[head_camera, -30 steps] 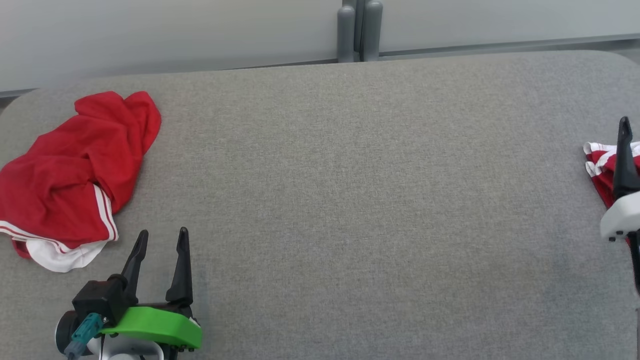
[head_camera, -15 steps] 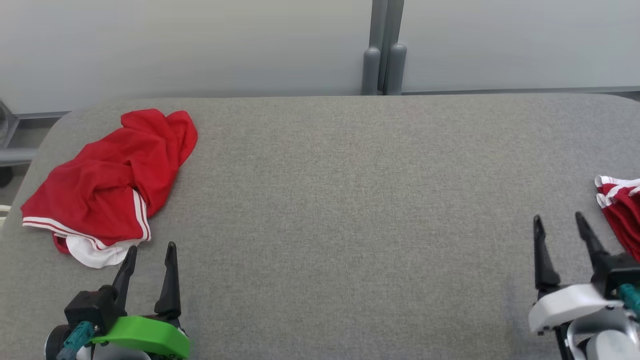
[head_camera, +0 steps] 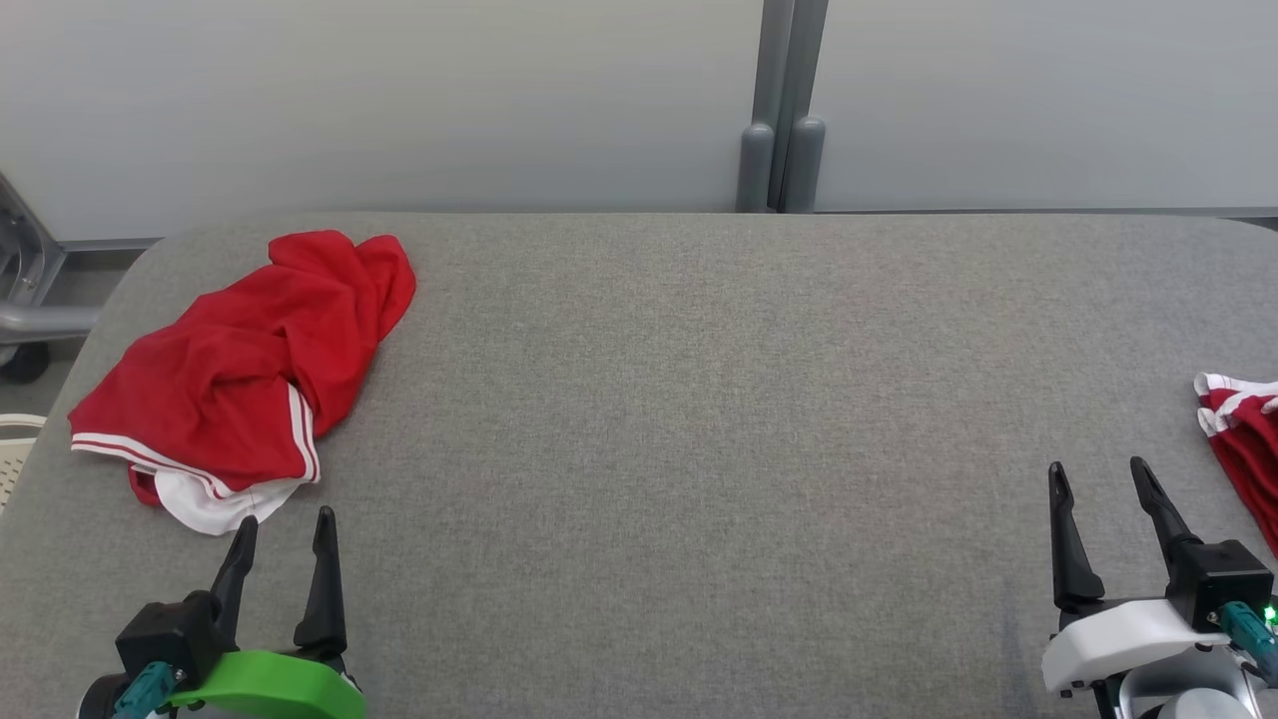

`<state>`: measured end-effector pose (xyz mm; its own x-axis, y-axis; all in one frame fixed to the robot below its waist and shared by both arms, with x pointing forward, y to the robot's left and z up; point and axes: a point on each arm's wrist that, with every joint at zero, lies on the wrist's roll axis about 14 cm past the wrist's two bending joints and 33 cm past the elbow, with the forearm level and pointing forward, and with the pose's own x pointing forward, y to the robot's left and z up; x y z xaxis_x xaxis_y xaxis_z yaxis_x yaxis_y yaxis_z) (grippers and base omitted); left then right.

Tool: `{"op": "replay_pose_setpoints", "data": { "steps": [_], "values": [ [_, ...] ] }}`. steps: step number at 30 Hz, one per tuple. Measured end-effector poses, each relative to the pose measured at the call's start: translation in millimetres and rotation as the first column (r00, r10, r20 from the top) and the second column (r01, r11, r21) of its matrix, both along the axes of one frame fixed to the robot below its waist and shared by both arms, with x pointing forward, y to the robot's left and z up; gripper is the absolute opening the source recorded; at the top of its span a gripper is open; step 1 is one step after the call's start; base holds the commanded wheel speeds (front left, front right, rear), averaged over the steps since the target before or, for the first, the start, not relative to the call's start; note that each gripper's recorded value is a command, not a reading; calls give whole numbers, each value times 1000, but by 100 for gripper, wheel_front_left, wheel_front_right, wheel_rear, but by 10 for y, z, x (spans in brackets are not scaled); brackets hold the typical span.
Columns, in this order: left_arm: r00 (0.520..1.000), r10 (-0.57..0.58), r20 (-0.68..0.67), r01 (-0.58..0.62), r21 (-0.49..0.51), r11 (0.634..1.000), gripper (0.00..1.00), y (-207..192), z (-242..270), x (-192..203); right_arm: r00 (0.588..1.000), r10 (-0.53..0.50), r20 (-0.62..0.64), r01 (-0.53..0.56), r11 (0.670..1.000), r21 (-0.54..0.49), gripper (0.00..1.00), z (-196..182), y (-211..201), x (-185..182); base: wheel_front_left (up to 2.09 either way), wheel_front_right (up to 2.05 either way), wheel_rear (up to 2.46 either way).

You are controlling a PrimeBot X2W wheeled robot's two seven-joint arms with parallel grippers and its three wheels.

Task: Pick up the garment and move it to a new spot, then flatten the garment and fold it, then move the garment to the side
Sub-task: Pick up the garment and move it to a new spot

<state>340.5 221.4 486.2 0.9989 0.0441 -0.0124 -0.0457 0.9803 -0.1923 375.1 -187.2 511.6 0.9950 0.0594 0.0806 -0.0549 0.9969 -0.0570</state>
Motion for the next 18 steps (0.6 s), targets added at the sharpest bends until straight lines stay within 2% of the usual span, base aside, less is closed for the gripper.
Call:
{"op": "replay_pose_setpoints", "data": {
  "steps": [10,18],
  "values": [
    [1000,28,-10,-28,-14,1000,100,63,-47,-26,1000,4,6,-4,1000,10,100,16,16,28,0,0,0],
    [994,113,-3,-113,-32,993,100,267,-39,-201,994,106,14,-106,994,22,100,43,372,125,0,0,0]
  ]
}}
